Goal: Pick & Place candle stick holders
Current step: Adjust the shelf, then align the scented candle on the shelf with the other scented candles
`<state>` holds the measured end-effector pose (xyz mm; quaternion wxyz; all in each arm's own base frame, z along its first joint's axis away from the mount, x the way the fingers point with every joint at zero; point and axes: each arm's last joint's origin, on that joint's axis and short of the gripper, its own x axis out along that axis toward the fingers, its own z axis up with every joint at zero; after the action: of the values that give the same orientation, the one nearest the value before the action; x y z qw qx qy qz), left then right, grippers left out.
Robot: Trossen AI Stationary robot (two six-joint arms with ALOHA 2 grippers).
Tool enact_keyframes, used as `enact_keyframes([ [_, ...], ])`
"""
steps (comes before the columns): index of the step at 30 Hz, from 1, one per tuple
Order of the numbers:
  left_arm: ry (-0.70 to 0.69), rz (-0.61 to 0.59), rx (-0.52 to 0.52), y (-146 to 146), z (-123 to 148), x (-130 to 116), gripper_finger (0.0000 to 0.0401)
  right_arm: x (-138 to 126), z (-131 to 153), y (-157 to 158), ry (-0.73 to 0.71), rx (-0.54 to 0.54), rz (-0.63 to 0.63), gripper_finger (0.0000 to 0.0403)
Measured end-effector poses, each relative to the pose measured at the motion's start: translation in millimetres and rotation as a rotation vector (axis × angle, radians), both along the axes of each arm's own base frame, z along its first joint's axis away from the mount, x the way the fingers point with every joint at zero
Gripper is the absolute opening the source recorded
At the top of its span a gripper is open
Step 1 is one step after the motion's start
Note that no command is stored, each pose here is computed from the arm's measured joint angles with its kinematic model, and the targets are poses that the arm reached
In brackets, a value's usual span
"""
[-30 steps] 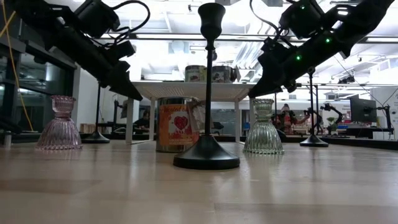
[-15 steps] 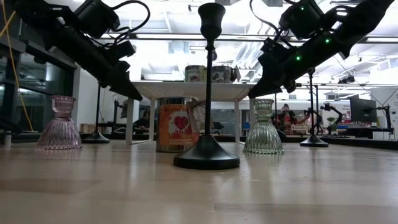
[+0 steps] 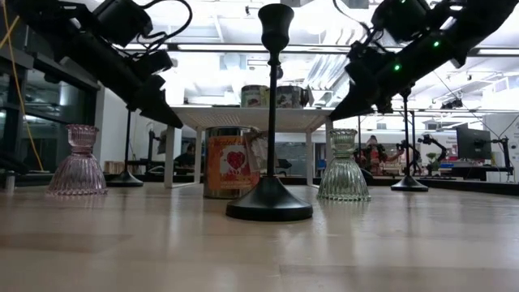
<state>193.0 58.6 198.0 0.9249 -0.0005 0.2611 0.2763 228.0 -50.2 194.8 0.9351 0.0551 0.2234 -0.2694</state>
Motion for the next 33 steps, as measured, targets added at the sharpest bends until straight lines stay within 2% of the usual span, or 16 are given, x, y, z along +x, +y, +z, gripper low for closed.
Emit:
enact_keyframes([
  [5,-0.024,-0.024,-0.017,-2.5,6.5,-6.4,0.0000,-13.1,13.4,10.1,-0.015,0.016,0.029,0.0002],
  [9,-0.054,-0.091,-0.044,-7.0,12.1,-10.6,0.0000,-25.4,19.6,20.6,0.002,0.045,0.059,0.0002],
  [16,-0.059,-0.278,-0.067,-27.7,15.5,-10.5,0.0000,-41.9,20.6,36.0,0.058,0.112,0.091,0.0002],
  [23,-0.016,-0.531,-0.046,-47.6,12.7,-6.7,0.0010,-50.2,16.4,43.6,0.113,0.123,0.036,0.0002],
  [28,0.006,-0.596,-0.056,-58.2,8.5,-3.6,0.0070,-52.3,14.0,47.3,0.133,0.135,0.027,0.0002],
  [33,-0.027,-0.642,-0.057,-66.7,4.6,8.5,0.0181,-53.0,13.2,48.5,0.138,0.144,0.021,0.0002],
])
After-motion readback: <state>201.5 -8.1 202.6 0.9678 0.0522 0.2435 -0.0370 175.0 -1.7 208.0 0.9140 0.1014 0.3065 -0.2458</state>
